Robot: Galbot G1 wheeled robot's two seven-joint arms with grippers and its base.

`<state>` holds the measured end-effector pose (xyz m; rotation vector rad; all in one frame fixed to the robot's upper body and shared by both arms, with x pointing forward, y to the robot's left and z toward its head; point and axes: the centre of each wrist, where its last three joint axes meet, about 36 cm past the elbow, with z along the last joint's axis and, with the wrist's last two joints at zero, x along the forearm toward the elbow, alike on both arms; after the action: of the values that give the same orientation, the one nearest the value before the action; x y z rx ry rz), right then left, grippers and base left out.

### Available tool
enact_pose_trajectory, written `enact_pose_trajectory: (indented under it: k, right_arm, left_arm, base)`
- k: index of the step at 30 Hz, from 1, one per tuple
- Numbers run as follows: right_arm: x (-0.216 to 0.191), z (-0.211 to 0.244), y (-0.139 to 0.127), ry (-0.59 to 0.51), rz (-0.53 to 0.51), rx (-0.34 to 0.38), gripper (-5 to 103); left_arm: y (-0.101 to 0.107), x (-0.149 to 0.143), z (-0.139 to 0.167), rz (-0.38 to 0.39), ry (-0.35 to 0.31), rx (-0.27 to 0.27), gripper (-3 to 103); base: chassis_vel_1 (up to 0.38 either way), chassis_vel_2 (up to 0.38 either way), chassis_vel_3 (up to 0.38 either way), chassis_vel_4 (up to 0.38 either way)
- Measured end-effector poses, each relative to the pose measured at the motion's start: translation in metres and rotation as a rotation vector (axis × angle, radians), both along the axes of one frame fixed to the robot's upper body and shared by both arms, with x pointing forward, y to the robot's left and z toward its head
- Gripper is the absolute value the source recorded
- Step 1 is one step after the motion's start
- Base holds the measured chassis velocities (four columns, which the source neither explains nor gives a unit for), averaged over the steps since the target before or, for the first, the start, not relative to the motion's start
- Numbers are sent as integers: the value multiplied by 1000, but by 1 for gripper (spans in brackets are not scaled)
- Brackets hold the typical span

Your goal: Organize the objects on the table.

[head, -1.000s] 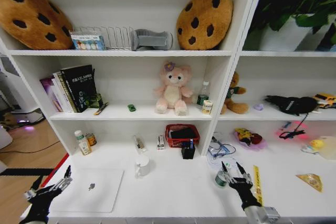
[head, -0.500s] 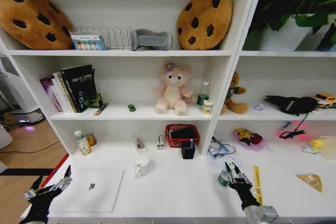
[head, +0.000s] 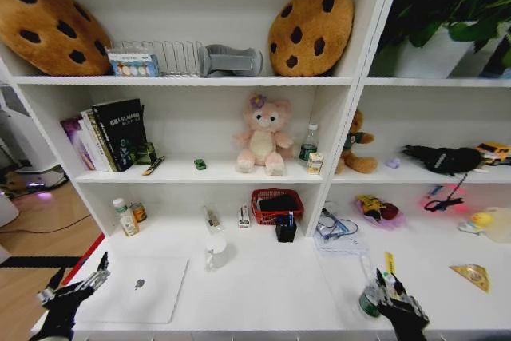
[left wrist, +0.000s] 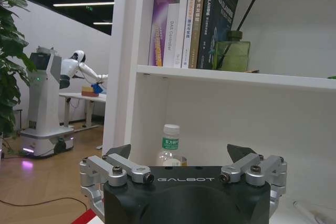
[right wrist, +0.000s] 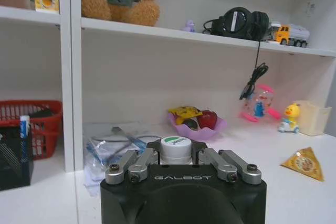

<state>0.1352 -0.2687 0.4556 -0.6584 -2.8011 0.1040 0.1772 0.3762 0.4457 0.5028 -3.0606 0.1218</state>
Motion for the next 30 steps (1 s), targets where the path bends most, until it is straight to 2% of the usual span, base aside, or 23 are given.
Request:
enact_pose_trajectory:
  k: [5,8,11,18,30]
  right_arm:
    - [-10,0,2,88,-75,-23,28]
    - [-27,-16,0,197,-146,-97,28]
    - [-37,-31,-2,237,-154,-133,28]
    - [-57,-75,-5,301,-135,-152,28]
    - [-91,-150,-6,406,-73,-137,28]
  left_arm:
    - [0,0,0,0,0,0,100]
    - [0,0,0,0,0,0,100]
    - [0,0,0,0,0,0,100]
    - [0,0,0,0,0,0,100]
    - [0,0,0,0,0,0,100]
  base:
    - [0,0,0,0]
    - [0,0,0,0]
    - [0,0,0,0]
    - [0,0,0,0]
    - [0,0,0,0]
